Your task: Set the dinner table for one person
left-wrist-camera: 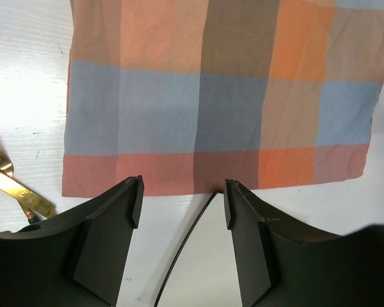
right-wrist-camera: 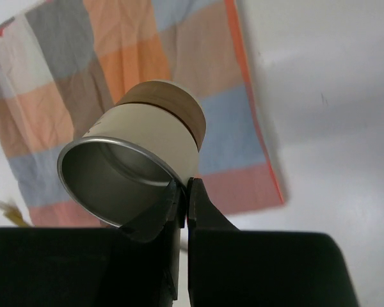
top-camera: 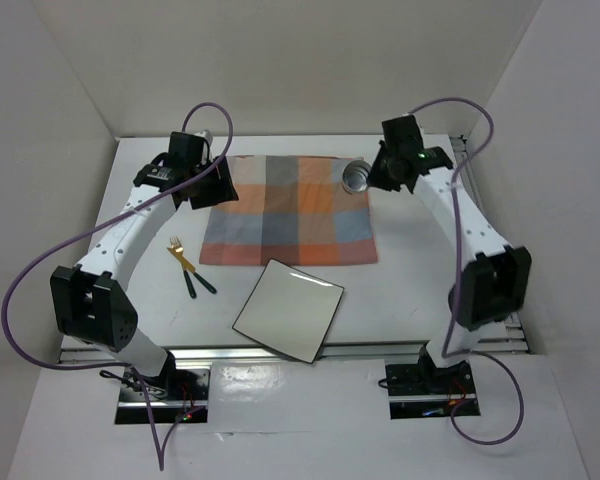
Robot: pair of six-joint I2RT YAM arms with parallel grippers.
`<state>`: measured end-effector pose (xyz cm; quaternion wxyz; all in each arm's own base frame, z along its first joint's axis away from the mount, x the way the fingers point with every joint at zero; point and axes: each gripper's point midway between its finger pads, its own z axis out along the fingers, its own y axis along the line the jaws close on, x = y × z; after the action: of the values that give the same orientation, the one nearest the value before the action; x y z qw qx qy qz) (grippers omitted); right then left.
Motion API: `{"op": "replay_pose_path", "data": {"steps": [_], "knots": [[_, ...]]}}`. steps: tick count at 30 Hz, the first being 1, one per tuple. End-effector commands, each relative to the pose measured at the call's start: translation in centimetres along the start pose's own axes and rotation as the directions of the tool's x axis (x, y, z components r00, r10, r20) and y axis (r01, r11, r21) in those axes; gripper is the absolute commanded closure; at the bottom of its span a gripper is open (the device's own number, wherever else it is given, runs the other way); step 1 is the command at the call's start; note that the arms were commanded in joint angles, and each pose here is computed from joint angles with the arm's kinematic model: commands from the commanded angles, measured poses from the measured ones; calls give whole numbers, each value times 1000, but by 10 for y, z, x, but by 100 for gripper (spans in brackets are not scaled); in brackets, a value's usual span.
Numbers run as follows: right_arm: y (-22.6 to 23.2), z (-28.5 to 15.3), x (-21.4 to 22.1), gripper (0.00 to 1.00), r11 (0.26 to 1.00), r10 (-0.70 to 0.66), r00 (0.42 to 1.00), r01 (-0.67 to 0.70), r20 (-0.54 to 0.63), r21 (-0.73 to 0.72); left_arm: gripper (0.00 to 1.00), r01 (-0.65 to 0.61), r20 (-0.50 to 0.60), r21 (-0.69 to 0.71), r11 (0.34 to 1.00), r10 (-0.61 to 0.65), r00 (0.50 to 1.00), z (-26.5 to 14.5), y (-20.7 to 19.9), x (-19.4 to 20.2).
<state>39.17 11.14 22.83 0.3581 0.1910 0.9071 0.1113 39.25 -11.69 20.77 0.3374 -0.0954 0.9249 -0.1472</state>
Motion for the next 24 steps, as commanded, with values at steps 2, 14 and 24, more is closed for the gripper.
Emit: {"op": "replay_pose_path", "data": {"steps": [2, 14, 24], "knots": [[37, 61, -51, 100, 994, -103, 990, 105, 99, -14, 30, 1, 74, 30, 1000, -3, 997, -15, -8, -30], [66, 162, -86, 100, 995, -95, 991, 98, 90, -35, 30, -19, 47, 64, 998, 16, 999, -17, -15, -30], [24, 215, -59, 100, 998, -56, 998, 57, -16, 38, 27, -24, 14, 60, 998, 23, 1000, -12, -10, -16]]}}
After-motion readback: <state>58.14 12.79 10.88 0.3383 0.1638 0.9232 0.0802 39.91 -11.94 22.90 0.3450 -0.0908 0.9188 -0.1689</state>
